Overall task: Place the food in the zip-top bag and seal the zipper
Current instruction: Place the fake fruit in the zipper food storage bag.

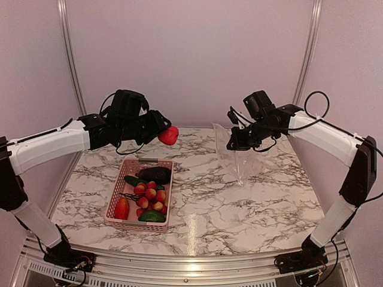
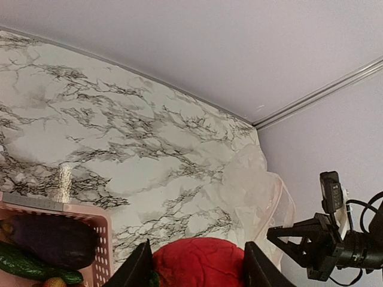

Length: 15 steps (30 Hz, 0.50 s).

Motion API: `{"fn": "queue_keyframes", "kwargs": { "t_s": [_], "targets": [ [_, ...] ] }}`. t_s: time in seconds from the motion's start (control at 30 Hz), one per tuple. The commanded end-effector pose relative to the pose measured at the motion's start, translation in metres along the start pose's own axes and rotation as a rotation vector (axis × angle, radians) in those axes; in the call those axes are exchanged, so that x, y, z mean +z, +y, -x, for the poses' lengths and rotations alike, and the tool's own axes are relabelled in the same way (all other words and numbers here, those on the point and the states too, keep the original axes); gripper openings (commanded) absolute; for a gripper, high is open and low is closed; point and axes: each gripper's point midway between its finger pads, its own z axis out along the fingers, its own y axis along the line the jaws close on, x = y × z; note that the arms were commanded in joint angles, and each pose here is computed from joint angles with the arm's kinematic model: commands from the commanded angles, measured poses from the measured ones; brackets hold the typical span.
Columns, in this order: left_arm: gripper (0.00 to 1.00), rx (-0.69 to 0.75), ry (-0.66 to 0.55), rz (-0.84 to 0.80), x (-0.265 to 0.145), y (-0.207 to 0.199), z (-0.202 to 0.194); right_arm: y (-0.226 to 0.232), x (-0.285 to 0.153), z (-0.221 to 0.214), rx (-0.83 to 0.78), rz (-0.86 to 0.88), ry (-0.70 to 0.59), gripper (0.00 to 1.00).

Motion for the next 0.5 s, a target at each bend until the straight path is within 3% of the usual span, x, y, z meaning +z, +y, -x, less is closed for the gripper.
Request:
{"fn": "queue_keyframes", "kwargs": {
  "t_s": [0.0, 0.23, 0.47],
  "targets": [
    [0.37, 0.12, -0.003, -0.213, 0.003, -0.068, -0.008, 0.019, -0.009, 0.013, 0.016, 0.057, -0.02, 0.0],
    [0.37, 0.178, 0.02, -0.357, 0.013, -0.123, -0.029, 0.038, -0.008, 0.02, 0.092, 0.153, -0.032, 0.0],
    [0.36, 0.196, 0.016, -0.38, 0.024, -0.136, -0.04, 0.051, -0.015, 0.035, 0.132, 0.211, -0.057, 0.0]
  ]
}}
